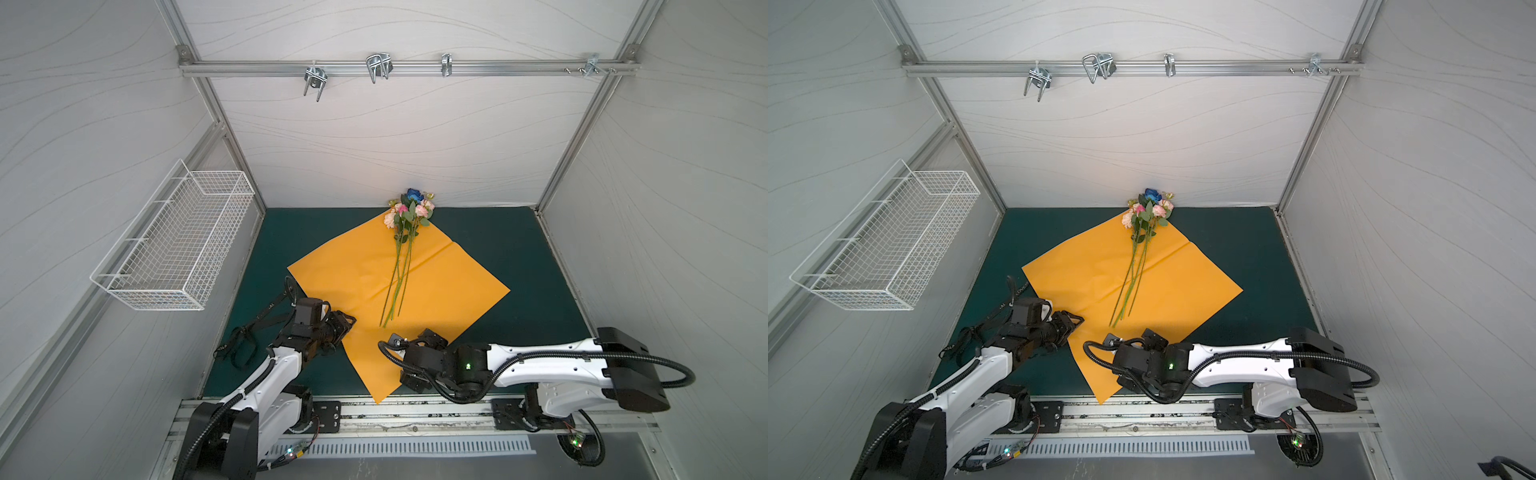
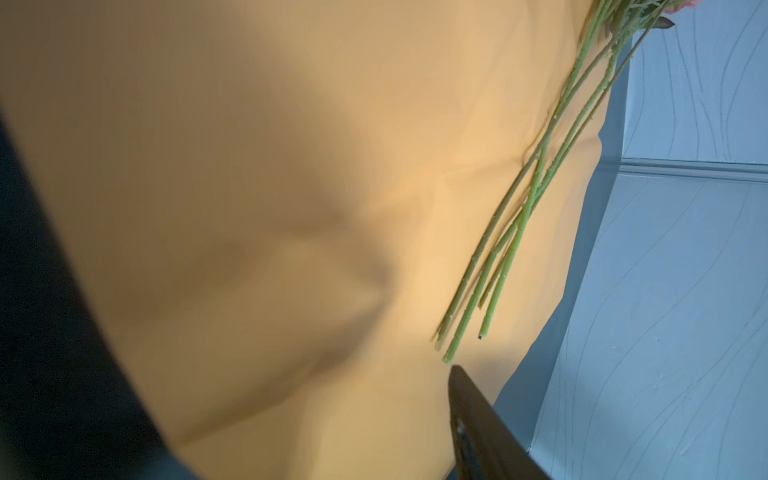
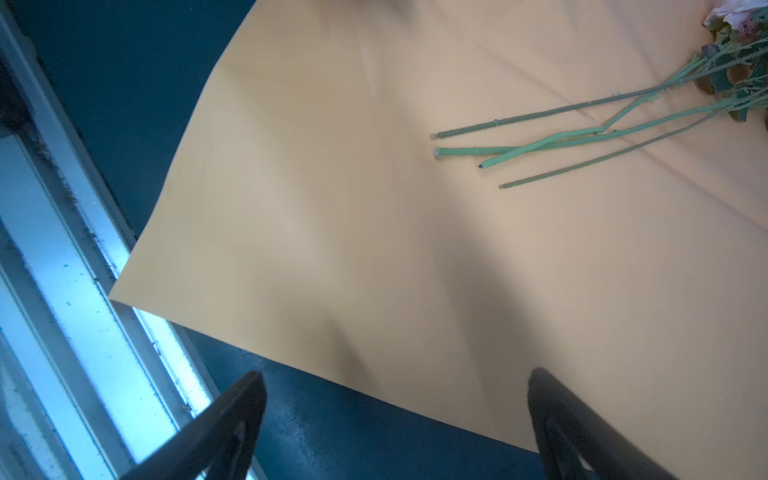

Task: Tie the bouquet of fake flowers
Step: 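Lower the right gripper onto the sheet corner nearest the robot and pinch it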

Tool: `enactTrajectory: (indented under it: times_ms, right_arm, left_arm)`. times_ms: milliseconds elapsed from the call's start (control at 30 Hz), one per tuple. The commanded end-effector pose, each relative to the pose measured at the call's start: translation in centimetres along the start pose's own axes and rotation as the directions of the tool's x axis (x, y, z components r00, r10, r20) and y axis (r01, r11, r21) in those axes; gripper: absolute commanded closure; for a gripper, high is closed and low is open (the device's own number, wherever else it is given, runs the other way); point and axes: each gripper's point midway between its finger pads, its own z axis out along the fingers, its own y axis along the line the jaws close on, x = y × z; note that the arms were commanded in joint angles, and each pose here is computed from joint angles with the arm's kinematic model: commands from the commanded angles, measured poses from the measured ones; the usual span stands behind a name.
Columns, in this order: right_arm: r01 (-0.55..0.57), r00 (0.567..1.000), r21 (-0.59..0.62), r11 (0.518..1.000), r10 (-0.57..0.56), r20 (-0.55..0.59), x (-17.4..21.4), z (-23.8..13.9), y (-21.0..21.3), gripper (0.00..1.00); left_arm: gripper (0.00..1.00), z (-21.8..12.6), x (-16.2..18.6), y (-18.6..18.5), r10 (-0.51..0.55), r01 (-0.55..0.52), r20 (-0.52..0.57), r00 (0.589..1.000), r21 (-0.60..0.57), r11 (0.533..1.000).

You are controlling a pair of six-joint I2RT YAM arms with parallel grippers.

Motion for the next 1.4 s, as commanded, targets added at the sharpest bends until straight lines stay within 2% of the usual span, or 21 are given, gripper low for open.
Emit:
enactTrajectory:
  times_ms: [0,67,133,333,567,800,1100,1367]
  right_arm:
    - [0.027,0.999,0.011,1.000,-0.027,0.026,0.2,0.2,0.0,0.01]
    - [0.028,0.999,-0.004,1.000,-0.028,0.031,0.4,0.3,0.3,0.01]
    - [0.031,0.999,-0.015,0.999,-0.030,0.033,0.5,0.6,0.6,0.01]
    - [0.102,0.995,-0.016,0.995,-0.102,0.017,1.2,1.4,1.7,0.01]
    - [0.190,0.982,0.032,0.981,-0.190,-0.015,2.2,2.1,1.7,0.01]
    - [0.212,0.977,0.014,0.977,-0.213,0.013,2.4,1.1,2.7,0.01]
    - [0.211,0.971,0.026,0.977,-0.213,0.109,-0.3,2.1,3.8,0.01]
    - [0.249,0.960,-0.028,0.968,-0.243,0.139,-0.8,2.1,5.0,0.01]
  left_arm:
    - [0.49,-0.6,-0.7,-2.4,-0.022,0.022,-0.014,1.000,0.038,0.999]
    - [0.58,-0.5,-0.7,-2.5,-0.040,0.041,-0.022,0.999,0.030,0.999]
    - [0.61,-0.3,-0.7,-2.6,-0.063,0.064,-0.038,0.997,0.027,0.998]
    - [0.60,0.3,-0.3,-3.1,-0.106,0.108,-0.102,0.989,0.018,0.994]
    - [0.62,0.2,-0.5,-3.7,-0.115,0.117,-0.116,0.987,0.016,0.993]
    - [0.64,0.8,-0.7,-4.2,-0.126,0.128,-0.140,0.982,0.011,0.992]
    - [0.64,1.0,-0.9,-5.0,-0.136,0.143,-0.154,0.979,0.035,0.989]
    - [0.64,1.3,-1.2,-5.5,-0.156,0.166,-0.155,0.975,0.049,0.985]
